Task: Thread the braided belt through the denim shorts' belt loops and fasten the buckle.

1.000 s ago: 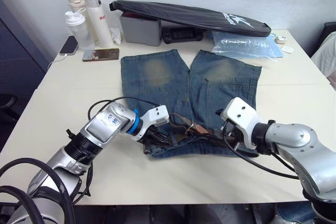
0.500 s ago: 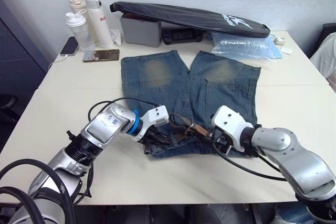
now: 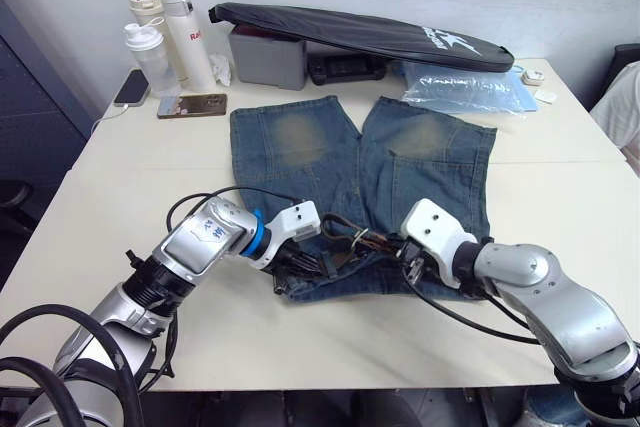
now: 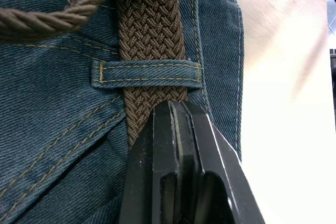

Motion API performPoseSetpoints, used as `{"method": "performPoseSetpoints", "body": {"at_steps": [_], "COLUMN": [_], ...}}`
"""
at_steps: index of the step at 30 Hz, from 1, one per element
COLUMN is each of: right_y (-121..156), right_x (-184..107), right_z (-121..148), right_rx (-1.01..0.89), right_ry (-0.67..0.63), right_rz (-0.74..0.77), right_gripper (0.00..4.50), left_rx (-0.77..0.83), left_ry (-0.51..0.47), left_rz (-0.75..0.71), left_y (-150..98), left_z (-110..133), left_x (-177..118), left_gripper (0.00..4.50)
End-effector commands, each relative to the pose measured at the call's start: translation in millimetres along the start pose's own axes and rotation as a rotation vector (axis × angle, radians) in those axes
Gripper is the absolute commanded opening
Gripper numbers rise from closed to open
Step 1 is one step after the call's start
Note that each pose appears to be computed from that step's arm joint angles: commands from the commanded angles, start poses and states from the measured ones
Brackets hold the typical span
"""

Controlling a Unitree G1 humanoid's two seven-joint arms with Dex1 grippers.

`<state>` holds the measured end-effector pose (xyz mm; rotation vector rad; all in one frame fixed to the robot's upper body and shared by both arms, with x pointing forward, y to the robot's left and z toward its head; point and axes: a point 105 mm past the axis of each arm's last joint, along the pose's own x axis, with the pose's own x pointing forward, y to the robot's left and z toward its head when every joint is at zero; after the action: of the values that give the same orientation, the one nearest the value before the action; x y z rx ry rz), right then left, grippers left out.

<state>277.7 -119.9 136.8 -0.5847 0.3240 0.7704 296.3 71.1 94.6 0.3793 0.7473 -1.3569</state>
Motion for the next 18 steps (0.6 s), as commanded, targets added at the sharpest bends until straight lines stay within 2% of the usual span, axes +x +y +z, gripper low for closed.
{"method": "performPoseSetpoints", "body": {"at_steps": [1,3,5,7,9,14,18], "right_y": [-15,-22,-34,-44,-48,-57,-52], "right_x": [-11,-17,-27,-40,-48,-68,-85], "right_z": [11,13,9,-4,-9,-17,-42], "right_rx": [-0.046,-0.109,-0.263,-0.444,-0.528,-0.629,-0.657], "right_ry": [-0.037,-0.027,0.02,0.099,0.12,0.109,0.129], "right_rz": [-0.07,-0.097,-0.137,-0.157,-0.158,-0.183,-0.165], "right_gripper": [0.02,0.02,0.02,0.02,0.02,0.02,0.02], "left_rx": [-0.061,-0.065,-0.069,-0.053,-0.034,-0.008,-0.01], "left_ry": [0.067,0.071,0.077,0.104,0.13,0.173,0.203], "left_rz": [0.024,0.031,0.037,0.057,0.083,0.135,0.137], "left_y": [4,5,6,9,13,24,26], "left_z": [-24,-26,-29,-34,-39,-45,-55], "left_x": [2,2,2,-1,-5,-17,-21], "left_gripper": [0.0,0.0,0.0,0.0,0.0,0.0,0.0]}}
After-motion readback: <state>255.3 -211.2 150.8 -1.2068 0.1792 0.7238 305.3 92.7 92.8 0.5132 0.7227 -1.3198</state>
